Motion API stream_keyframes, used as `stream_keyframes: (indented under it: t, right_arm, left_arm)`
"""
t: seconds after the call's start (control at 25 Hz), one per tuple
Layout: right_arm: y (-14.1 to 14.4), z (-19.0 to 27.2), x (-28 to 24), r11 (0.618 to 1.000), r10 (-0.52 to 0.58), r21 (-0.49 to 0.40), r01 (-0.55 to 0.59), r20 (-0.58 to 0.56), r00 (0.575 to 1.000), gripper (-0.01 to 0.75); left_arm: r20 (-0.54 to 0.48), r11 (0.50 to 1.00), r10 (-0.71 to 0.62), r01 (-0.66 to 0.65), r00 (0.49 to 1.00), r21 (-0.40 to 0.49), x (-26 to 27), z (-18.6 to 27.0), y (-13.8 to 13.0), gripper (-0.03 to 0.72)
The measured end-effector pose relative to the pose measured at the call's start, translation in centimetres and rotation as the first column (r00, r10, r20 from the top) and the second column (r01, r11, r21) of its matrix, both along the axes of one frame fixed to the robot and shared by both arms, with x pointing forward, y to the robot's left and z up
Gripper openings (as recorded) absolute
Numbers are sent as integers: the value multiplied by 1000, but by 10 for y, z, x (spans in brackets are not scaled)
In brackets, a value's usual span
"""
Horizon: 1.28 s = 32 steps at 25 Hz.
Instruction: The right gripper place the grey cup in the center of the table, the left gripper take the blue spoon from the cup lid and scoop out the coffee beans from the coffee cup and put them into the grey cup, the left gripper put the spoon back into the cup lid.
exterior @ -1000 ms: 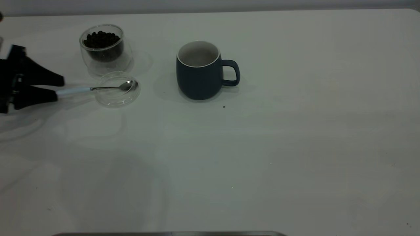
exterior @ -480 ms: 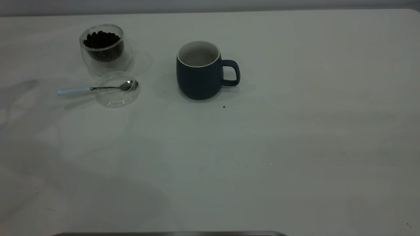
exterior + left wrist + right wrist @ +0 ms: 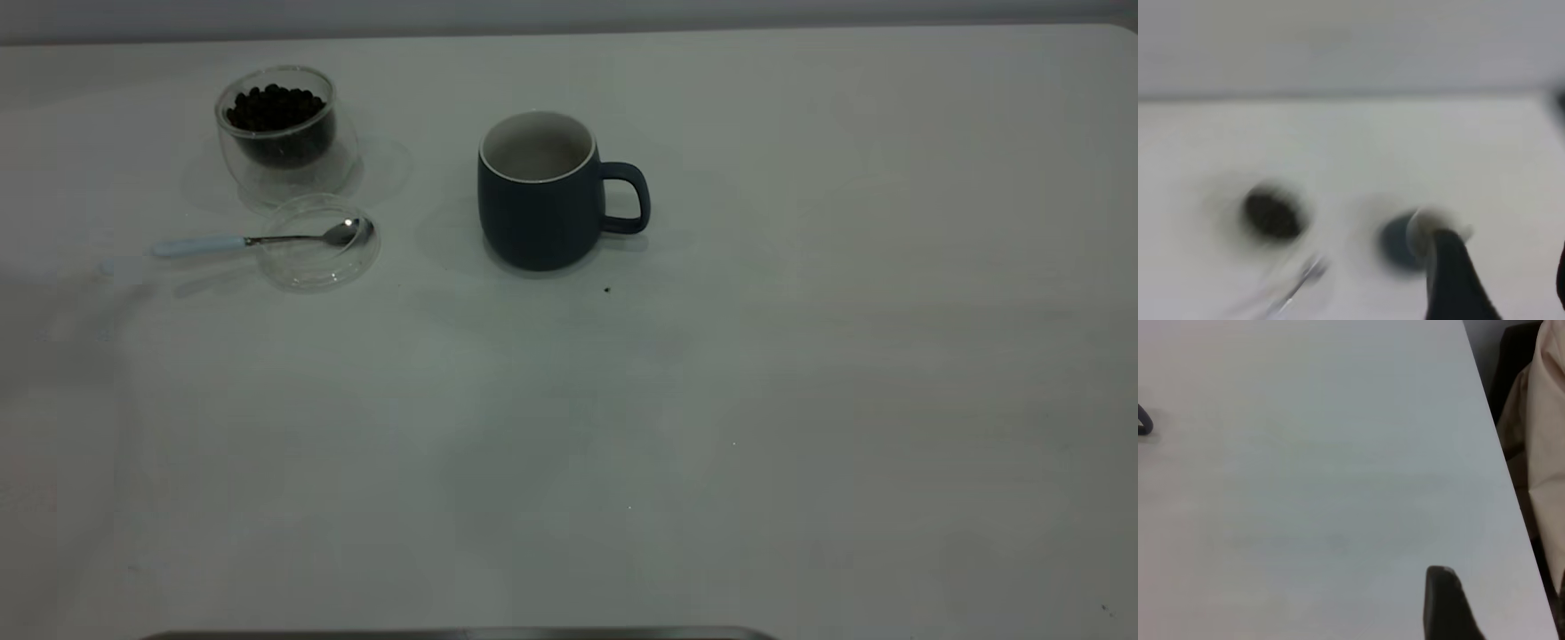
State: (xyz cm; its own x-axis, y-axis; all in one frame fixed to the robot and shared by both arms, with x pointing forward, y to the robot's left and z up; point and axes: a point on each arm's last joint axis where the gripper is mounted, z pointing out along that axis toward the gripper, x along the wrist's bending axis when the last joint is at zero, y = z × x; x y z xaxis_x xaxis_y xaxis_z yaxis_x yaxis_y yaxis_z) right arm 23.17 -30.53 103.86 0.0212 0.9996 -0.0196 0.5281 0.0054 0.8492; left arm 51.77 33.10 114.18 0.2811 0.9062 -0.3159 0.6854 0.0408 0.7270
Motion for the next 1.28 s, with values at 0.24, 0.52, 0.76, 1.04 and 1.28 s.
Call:
stream_keyframes:
  t: [0.24,0.52,0.76,1.04,1.28]
  right_arm:
    - [0,0,0,1000,0,0,0,0,1000,362]
    - [0,0,0,1000,0,0,0,0,1000,362]
    - [0,0,0,1000,0,0,0,0,1000,362]
    - [0,0,0,1000,0,0,0,0,1000,362]
    - [0,0,0,1000,0,0,0,0,1000,362]
  left_arm:
    - [-156,926,267,-209,951,314,-97,35,-13,441]
    - [-17,893,377,-358,926,273,-182,58,-22,441]
    - [62,896,381,-385,922,219,-244,27,-33,441]
    - [-57,932,252,-226,966,283,-258,-52,-37,441]
    - [-145,918,183,-116,972,380,-260,-102,-34,438]
